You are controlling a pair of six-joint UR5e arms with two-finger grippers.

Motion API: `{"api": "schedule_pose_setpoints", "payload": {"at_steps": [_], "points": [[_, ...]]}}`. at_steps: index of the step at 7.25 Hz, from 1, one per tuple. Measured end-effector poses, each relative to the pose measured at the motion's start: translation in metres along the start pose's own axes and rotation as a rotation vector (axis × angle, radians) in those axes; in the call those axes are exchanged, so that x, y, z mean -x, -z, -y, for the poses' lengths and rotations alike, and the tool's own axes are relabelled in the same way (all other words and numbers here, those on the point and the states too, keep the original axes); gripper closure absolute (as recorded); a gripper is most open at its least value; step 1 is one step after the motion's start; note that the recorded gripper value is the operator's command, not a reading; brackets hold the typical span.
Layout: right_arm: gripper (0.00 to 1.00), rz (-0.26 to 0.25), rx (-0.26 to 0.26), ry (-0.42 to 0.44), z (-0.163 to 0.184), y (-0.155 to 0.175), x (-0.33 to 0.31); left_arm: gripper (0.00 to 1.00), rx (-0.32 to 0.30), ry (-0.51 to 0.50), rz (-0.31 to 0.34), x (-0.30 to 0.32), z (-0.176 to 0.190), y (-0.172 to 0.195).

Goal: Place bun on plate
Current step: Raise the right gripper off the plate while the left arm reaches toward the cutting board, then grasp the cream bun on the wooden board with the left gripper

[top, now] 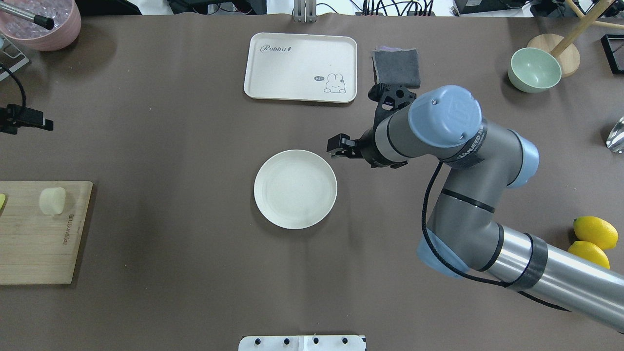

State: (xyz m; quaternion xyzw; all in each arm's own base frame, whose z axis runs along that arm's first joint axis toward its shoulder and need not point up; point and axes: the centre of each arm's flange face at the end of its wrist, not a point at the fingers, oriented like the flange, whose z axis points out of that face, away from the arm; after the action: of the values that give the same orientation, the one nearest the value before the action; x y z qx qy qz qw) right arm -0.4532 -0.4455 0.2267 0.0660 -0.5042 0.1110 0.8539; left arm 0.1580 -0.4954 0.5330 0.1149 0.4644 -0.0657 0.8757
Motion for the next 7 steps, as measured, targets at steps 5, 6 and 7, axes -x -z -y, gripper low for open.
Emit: {"api": "schedule_pose_setpoints", "payload": {"at_steps": [5, 6, 7], "points": [[0.0, 0.001, -0.006, -0.015, 0.021, 0.025, -0.02, 0.03, 0.038, -0.014, 0.084, 0.017, -0.101, -0.037], [0.0, 0.001, -0.01, -0.015, 0.021, 0.025, -0.02, 0.03, 0.043, -0.018, 0.088, 0.026, -0.112, -0.037], [0.0, 0.0, -0.014, -0.015, 0.022, 0.026, -0.021, 0.03, 0.045, -0.022, 0.094, 0.025, -0.119, -0.042]]}}
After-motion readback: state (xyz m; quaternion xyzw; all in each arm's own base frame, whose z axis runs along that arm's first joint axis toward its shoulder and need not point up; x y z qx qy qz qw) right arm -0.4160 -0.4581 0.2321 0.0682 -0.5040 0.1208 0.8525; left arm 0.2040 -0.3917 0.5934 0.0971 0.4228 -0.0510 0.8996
